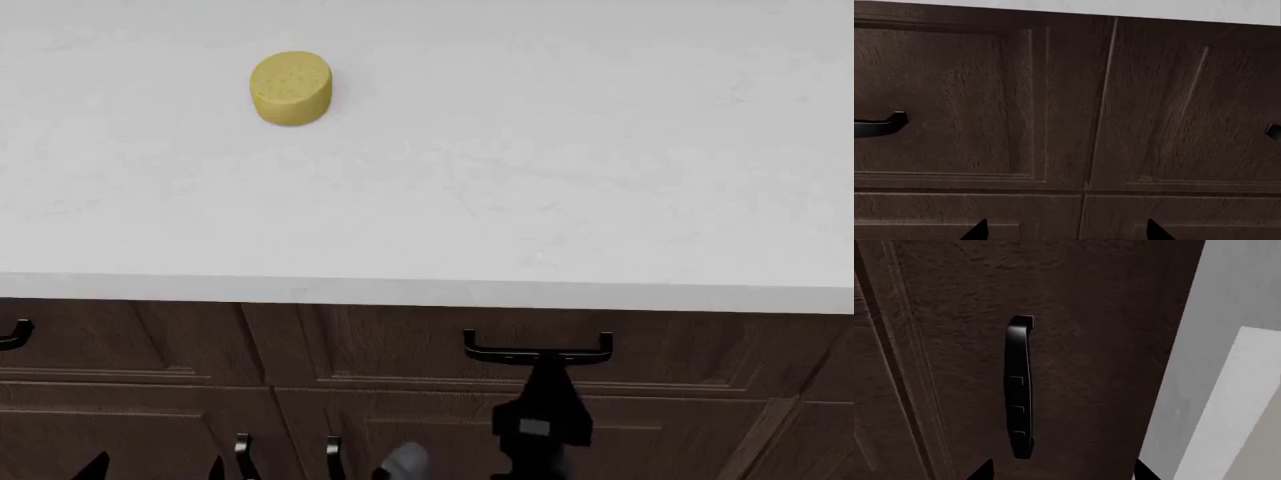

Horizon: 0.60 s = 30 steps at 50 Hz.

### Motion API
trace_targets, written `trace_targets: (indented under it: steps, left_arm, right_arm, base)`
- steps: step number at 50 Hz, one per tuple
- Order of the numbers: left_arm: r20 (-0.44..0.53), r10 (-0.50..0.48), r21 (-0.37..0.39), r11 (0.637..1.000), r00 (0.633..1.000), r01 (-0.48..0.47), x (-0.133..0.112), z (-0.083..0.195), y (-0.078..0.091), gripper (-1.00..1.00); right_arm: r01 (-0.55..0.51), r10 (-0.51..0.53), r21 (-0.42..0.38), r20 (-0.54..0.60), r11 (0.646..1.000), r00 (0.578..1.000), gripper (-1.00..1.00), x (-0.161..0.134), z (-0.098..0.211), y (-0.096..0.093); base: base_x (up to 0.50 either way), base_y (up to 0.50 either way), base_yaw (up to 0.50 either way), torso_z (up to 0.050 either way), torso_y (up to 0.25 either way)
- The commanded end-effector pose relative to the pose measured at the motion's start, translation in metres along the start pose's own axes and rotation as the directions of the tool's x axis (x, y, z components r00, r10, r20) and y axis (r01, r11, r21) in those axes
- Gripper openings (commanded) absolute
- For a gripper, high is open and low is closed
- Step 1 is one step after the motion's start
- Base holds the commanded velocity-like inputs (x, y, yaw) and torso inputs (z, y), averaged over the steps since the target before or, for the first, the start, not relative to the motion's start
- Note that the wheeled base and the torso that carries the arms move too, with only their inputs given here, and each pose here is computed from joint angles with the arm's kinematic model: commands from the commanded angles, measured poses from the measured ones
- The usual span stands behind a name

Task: Open the right drawer.

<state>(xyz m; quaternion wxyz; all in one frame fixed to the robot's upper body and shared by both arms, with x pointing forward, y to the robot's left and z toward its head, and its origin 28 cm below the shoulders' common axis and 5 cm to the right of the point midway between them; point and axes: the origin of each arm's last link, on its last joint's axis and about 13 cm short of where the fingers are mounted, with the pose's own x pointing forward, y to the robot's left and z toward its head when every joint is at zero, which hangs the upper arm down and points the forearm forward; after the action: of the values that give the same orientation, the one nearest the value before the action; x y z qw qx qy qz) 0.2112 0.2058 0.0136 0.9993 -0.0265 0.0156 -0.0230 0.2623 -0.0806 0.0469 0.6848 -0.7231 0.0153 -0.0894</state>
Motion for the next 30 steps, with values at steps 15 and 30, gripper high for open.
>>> trace_targets:
  steps: [15, 30]
  left_arm:
    - [-0.004, -0.003, 0.006, 1.0, 1.0, 0.003, 0.0, 0.0, -0.001, 1.0]
    - [-0.005, -0.007, 0.014, 1.0, 1.0, 0.007, 0.001, -0.002, 0.0, 1.0]
  right_arm:
    - [0.014, -0.012, -0.055, 0.024, 0.998, 1.0, 1.0, 0.012, 0.009, 0.007]
    - [0.008, -0.006, -0.053, 0.037, 0.999, 0.999, 1.0, 0.024, 0.015, 0.015]
  base:
    - [0.0, 0.0, 0.0, 0.0, 0.0]
    - [0.0, 0.0, 0.0, 0.0, 0.0]
